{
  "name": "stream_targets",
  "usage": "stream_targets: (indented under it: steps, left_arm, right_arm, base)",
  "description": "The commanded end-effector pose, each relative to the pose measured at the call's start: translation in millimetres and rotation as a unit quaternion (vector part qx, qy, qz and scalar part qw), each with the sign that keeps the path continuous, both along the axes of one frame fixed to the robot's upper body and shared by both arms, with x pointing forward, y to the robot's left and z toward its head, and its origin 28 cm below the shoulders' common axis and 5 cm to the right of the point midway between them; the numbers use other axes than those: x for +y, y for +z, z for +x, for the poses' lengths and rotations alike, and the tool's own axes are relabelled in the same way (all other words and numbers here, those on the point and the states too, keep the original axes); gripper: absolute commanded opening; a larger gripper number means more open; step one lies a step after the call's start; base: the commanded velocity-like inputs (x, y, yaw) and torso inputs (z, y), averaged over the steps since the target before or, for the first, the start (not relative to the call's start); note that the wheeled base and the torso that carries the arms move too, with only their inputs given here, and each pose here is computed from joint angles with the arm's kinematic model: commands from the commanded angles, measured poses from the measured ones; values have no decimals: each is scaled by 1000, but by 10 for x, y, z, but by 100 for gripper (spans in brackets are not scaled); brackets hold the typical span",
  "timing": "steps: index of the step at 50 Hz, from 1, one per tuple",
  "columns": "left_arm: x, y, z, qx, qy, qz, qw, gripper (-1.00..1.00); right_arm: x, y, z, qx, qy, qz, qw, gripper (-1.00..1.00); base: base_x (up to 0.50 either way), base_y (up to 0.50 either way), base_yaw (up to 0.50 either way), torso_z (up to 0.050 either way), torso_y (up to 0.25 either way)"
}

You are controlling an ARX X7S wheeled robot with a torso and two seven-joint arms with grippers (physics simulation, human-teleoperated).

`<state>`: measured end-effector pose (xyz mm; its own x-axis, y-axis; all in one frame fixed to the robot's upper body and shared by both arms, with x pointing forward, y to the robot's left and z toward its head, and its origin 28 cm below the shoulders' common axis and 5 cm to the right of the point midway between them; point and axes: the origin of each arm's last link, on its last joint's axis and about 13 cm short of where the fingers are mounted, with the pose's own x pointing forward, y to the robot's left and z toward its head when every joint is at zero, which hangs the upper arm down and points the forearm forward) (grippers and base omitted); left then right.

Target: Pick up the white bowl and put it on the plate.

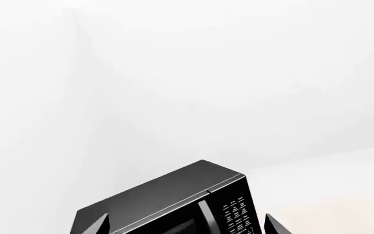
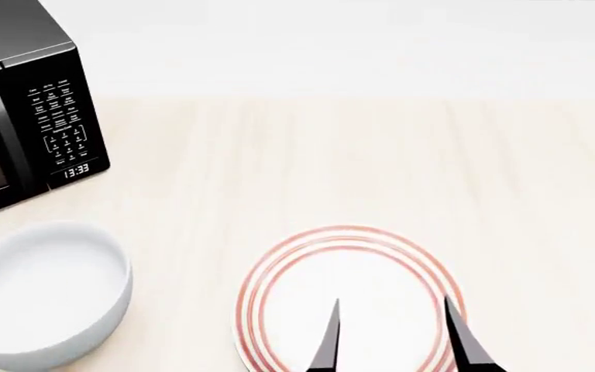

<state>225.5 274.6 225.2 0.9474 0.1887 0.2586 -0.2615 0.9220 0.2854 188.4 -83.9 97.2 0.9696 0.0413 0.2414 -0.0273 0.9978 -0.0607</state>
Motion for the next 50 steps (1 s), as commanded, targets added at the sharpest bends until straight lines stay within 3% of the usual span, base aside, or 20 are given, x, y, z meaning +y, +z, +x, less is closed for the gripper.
stream_targets:
  steps: [1,4,6,15,20,25,34,50]
  left_arm:
    - [250,64,184,47,12,-16,999,100]
    - [311,8,255,78,9,-7,997,100]
    - [359,-42,311,97,4,-29,995,100]
    - [486,-116,460,129,9,-45,991,100]
    - [547,-117,552,170,-29,-60,983,100]
    - [589,-56,603,178,-29,-50,982,100]
    - [637,-123,661,203,-40,-78,975,100]
    - [650,-165,705,248,-62,-71,964,100]
  right_arm:
    - [-31,1,17,-2,-7,-2,1000,100]
    - [-26,-15,19,0,-7,-2,1000,100]
    - [-28,-22,22,0,-6,-2,1000,100]
    - [-38,-44,34,2,-5,1,1000,100]
    - [-33,-52,33,4,-5,1,1000,100]
    - [-32,-57,36,5,-4,1,1000,100]
    - [-29,-58,35,5,-3,1,1000,100]
    - [-22,-78,39,8,-1,0,1000,100]
  base:
    - [0,0,0,0,0]
    - [0,0,0,0,0]
    - [0,0,0,0,0]
    - [0,0,0,0,0]
    - [0,0,0,0,0]
    - [0,0,0,0,0]
    - [0,0,0,0,0]
    - [0,0,0,0,0]
